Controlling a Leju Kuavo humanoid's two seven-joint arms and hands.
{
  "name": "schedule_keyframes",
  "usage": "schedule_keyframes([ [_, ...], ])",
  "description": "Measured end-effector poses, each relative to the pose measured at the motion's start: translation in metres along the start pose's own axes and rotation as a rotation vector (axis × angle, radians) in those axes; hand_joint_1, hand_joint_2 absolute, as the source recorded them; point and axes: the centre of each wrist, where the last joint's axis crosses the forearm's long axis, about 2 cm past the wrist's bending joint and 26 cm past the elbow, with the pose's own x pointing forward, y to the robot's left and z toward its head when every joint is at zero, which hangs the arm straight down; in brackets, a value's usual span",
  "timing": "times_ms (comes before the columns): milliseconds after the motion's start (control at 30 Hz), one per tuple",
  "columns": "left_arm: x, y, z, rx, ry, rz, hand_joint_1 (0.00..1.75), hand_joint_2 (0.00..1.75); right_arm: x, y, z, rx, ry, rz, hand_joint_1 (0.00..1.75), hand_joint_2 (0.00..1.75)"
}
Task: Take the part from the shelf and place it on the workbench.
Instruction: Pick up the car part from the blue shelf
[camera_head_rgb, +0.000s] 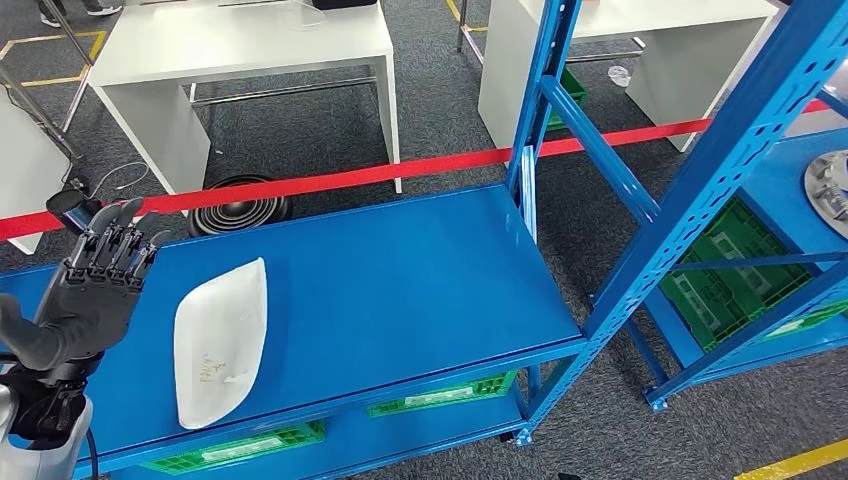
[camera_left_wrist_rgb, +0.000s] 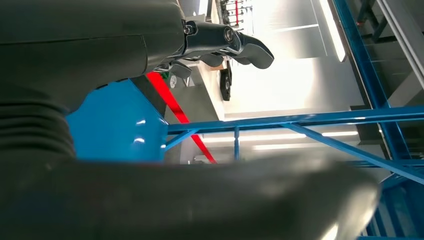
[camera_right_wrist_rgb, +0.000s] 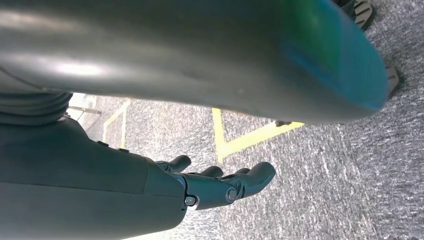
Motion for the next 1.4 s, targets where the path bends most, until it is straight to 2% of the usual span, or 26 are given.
schedule_keyframes([
  [267,-0.001,-0.010,0.007,0.010,-0.021,0.051,0.00,0.00,0.000,0.000,0.000,0.002,0.000,0.012,0.00,0.00],
  [400,-0.003,-0.014,0.011,0.018,-0.017,0.049,0.00,1.75,0.000,0.000,0.000,0.006,-0.007,0.017,0.00,0.00],
  [833,-0.007,-0.017,0.026,0.055,0.081,-0.136,0.00,1.75,0.000,0.000,0.000,0.011,-0.005,0.031,0.00,0.00],
  [1167,-0.006,-0.015,0.028,0.052,0.083,-0.160,0.00,1.75,-0.001,0.000,0.000,0.011,-0.006,0.026,0.00,0.00],
  [1400,-0.007,-0.014,0.029,0.100,0.100,-0.211,0.00,1.75,-0.001,0.000,0.000,0.012,-0.007,0.023,0.00,0.00],
])
